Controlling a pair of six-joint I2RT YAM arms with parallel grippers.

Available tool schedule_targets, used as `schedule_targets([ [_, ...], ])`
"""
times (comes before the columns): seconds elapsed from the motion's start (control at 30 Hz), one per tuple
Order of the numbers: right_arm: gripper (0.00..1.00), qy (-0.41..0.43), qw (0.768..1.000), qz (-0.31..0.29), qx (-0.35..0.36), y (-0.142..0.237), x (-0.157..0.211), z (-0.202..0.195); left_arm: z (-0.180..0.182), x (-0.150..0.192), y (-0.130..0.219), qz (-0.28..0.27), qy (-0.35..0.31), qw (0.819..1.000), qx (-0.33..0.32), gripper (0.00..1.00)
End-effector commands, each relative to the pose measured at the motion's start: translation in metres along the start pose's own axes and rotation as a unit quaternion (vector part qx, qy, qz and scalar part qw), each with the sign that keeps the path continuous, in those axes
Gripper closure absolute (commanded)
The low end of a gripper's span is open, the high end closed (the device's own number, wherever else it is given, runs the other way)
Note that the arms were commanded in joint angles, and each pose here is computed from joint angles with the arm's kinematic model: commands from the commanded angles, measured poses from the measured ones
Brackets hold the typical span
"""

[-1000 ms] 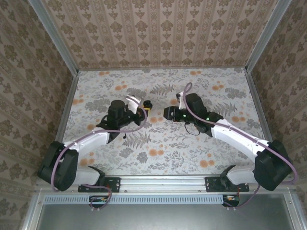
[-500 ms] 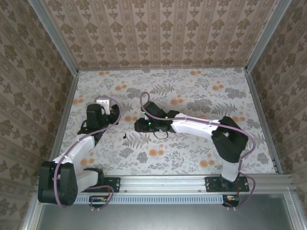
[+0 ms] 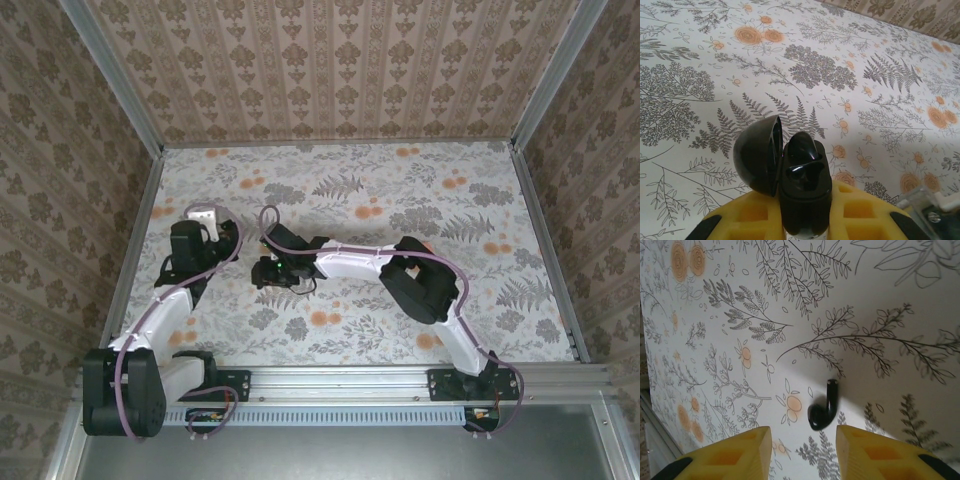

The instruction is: Insert the wireless bluetooth earbuds into the charging case

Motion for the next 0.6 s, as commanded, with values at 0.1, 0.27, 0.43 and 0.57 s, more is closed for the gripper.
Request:
schedule_targets([
  [0.1, 0.63, -0.016, 0.999, 0.033, 0.008, -0.013, 0.011, -0.001, -0.001, -0.004, 0.005, -0.012, 0.009, 1.000, 0.006, 0.89],
  [0.27, 0.65, -0.012, 0.998, 0.045, 0.031, -0.018, 0.014, -0.008, -0.003, -0.009, 0.010, -0.023, 0.003, 1.000, 0.006, 0.89],
  [0.43, 0.66, 0.003, 0.996, 0.055, 0.063, -0.023, 0.018, -0.017, -0.002, -0.012, 0.013, -0.027, 0.001, 1.000, 0.002, 0.89],
  [0.57, 0.67, 0.023, 0.992, 0.066, 0.101, -0.025, 0.025, -0.026, -0.003, -0.013, 0.015, -0.029, -0.002, 1.000, 0.001, 0.89],
])
Point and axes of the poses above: each hand's point on the last joint's axis, 136 mm out from that joint toward the fingers, its own y axis back along the fingers, its own z axis along the line the jaws close on, x = y × z, the point moved 2 cm from there along y, back along the fingers, and after that the axes turned 2 degrees about y, right-handed, at the moved point
